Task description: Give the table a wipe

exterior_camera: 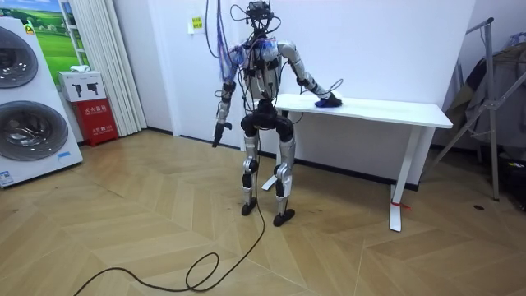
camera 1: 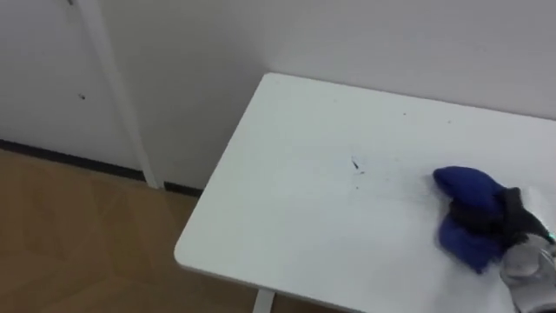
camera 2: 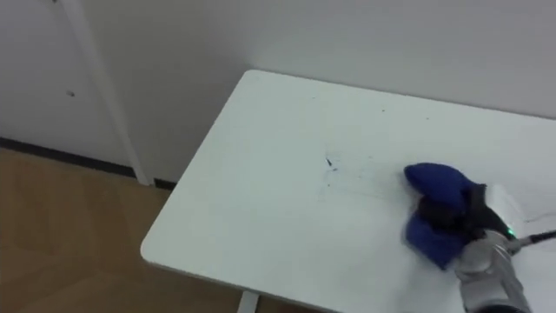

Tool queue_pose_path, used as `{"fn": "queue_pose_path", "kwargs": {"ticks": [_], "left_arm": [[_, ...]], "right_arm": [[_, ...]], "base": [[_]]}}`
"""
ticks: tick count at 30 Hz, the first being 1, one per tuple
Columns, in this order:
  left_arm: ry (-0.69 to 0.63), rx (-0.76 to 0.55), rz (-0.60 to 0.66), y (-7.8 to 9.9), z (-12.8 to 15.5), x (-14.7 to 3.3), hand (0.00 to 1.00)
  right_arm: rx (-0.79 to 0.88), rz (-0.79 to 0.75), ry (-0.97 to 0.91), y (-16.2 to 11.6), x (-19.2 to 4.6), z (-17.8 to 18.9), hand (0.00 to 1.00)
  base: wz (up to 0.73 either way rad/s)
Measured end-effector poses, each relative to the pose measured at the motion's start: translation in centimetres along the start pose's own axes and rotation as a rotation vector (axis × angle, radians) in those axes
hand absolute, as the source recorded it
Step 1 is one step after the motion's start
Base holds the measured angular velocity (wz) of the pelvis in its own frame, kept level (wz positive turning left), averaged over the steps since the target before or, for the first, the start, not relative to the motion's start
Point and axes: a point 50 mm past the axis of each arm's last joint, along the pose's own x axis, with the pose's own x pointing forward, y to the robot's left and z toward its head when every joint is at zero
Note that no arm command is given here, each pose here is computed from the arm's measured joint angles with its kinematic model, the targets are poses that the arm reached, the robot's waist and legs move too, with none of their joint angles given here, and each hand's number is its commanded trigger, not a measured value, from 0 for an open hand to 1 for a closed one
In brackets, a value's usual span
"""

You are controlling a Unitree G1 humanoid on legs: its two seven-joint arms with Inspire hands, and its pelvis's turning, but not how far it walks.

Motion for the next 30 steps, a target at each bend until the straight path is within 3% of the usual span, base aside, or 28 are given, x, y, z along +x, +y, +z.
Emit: {"fn": "queue_pose_path", "kwargs": {"ticks": [4, 10, 12, 14, 17, 21, 25, 27, 30], "left_arm": [[-0.058, 0.037, -0.024, -1.2, 2.5, -0.2, 0.00], [-0.106, 0.123, -0.085, -3.6, 5.8, -0.7, 0.00], [-0.139, 0.139, -0.107, -4.2, 7.2, -1.0, 0.00], [-0.138, 0.132, -0.113, -4.3, 7.2, -1.0, 0.00], [-0.063, 0.137, -0.107, -4.0, 5.0, -0.6, 0.00], [-0.016, 0.105, -0.077, -2.5, 3.1, -0.2, 0.00], [0.003, 0.092, -0.066, -1.8, 2.1, 0.0, 0.00], [-0.013, 0.091, -0.066, -1.8, 2.3, -0.1, 0.00], [-0.056, 0.098, -0.073, -2.3, 3.7, -0.2, 0.00]], "right_arm": [[-0.026, 0.038, -0.002, 1.3, 0.1, 2.6, 1.00], [-0.146, 0.246, -0.293, 5.1, -1.8, 16.1, 1.00], [-0.130, 0.268, -0.359, 4.0, -1.9, 20.0, 1.00], [-0.090, 0.244, -0.365, 2.5, -1.5, 21.3, 1.00], [-0.069, 0.191, -0.345, 0.3, 0.1, 19.7, 1.00], [0.017, 0.123, -0.192, -1.9, 2.2, 13.4, 1.00], [0.037, 0.089, -0.053, -2.1, 2.6, 7.1, 1.00], [0.026, 0.096, -0.030, -1.6, 2.3, 5.8, 1.00], [0.001, 0.120, -0.041, -0.5, 2.0, 6.8, 1.00]], "base": [[-0.45], [-0.37], [0.39], [0.52], [0.38], [0.51], [0.14], [-0.08], [-0.28]]}}
